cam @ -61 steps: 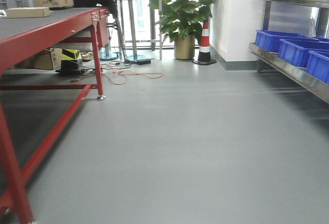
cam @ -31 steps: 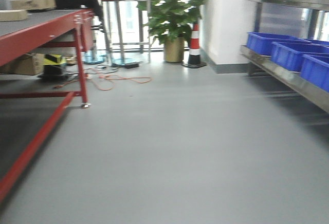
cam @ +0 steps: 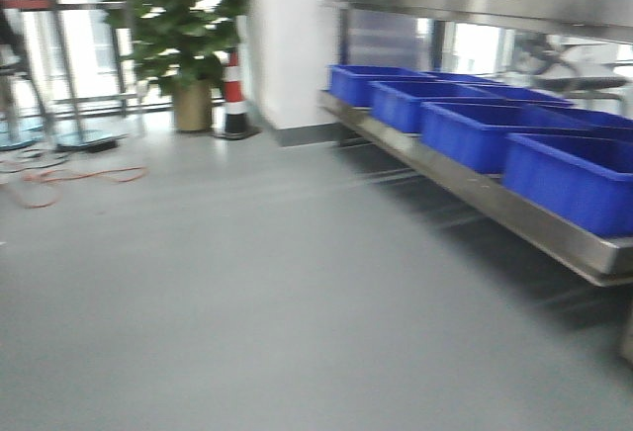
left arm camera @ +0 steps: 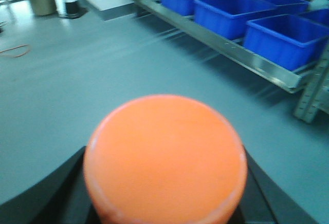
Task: Place cylindrical capacitor in blue bin on shelf
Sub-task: 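Turn and drive the base up to the steel shelf of blue bins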
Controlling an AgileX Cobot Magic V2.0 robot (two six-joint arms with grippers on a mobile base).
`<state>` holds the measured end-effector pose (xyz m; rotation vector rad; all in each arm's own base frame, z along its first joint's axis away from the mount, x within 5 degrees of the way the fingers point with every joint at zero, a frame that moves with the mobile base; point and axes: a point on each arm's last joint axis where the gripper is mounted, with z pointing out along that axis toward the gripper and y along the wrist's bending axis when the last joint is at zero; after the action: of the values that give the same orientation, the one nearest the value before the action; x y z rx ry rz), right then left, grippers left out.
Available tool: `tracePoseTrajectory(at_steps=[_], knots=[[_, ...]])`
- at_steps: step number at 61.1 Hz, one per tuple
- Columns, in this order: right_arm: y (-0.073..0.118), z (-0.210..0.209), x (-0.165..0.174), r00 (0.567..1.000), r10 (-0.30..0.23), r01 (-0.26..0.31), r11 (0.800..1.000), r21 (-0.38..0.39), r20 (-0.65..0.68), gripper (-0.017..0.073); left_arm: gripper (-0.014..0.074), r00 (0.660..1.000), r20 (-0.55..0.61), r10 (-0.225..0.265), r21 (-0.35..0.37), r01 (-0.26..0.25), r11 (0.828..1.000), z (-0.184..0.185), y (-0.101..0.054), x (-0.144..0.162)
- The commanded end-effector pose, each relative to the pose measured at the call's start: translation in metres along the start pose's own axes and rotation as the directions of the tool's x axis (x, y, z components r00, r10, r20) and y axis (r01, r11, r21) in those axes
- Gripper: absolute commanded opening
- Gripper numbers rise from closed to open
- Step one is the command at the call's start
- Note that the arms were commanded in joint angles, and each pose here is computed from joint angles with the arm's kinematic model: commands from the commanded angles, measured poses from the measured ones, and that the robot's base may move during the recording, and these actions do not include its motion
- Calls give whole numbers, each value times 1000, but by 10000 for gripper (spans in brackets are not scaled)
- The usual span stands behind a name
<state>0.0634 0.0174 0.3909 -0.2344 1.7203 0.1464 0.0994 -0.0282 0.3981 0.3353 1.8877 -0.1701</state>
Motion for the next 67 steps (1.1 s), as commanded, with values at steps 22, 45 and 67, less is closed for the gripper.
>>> tracePoseTrajectory(at_steps=[22, 45, 67], knots=[[0, -3, -6, 999, -11, 11, 1000, 7, 44, -81, -111, 1000, 30, -1, 2, 1, 1000, -2, 0, -4], [0, -3, -6, 999, -11, 11, 1000, 7, 44, -81, -111, 1000, 30, -1, 2, 1, 1000, -2, 0, -4], [0, -3, -6, 999, -11, 11, 1000, 7, 44, -81, -111, 1000, 30, -1, 2, 1, 1000, -2, 0, -4]])
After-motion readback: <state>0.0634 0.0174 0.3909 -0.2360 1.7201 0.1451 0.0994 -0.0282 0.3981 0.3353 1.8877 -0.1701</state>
